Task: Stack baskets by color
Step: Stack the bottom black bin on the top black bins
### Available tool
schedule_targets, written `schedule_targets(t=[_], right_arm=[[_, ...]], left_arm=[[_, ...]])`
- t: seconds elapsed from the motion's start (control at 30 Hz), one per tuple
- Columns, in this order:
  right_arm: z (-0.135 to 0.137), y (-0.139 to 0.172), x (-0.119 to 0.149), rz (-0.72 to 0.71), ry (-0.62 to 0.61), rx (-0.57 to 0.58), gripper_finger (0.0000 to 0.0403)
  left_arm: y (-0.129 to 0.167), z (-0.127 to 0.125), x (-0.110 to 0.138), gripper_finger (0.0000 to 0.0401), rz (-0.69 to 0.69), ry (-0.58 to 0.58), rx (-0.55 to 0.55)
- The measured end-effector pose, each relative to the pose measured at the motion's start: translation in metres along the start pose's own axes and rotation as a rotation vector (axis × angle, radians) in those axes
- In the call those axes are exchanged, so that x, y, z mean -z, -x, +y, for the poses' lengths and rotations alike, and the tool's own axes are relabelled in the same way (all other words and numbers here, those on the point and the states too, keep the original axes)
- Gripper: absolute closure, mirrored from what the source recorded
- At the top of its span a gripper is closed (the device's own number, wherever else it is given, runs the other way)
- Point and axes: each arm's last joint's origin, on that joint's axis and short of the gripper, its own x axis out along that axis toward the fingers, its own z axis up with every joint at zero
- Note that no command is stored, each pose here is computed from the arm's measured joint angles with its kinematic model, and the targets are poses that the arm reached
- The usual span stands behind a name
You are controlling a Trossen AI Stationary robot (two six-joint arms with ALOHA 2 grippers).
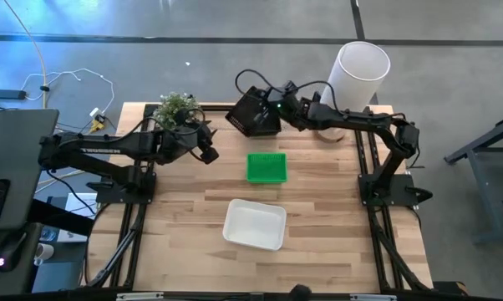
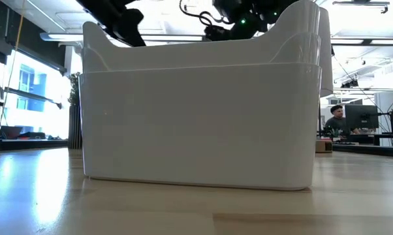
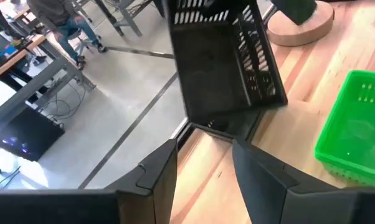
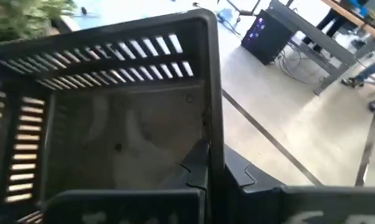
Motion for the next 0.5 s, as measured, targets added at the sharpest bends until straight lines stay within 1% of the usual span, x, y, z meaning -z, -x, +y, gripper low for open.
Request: schedule_targets(t=[0.07,0.27,0.37,0.5], right_arm=[[-0.012,-0.002,0.000,0.005,-0.032,0.006,0.0403],[-0.047,-0.013,0.010,0.087,-0.125,-0.008,0.0403],[-0.055,-0.018,0.018,0.124,-0.170,-0.026,0.0403],[-0.057,-0.023,0.037,0.172,-0.236,-0.041,0.0403]], left_arm=[[0.004,0.004,0.000,0.0260,-0.004,0.005,-0.001],[0.014,0.012,0.006,0.0260,0.025,-0.013,-0.002],[0.017,0.015,0.006,0.0260,0.022,-0.004,-0.002],[0.019,0.017,0.006,0.0261,0.018,0.000,-0.002]])
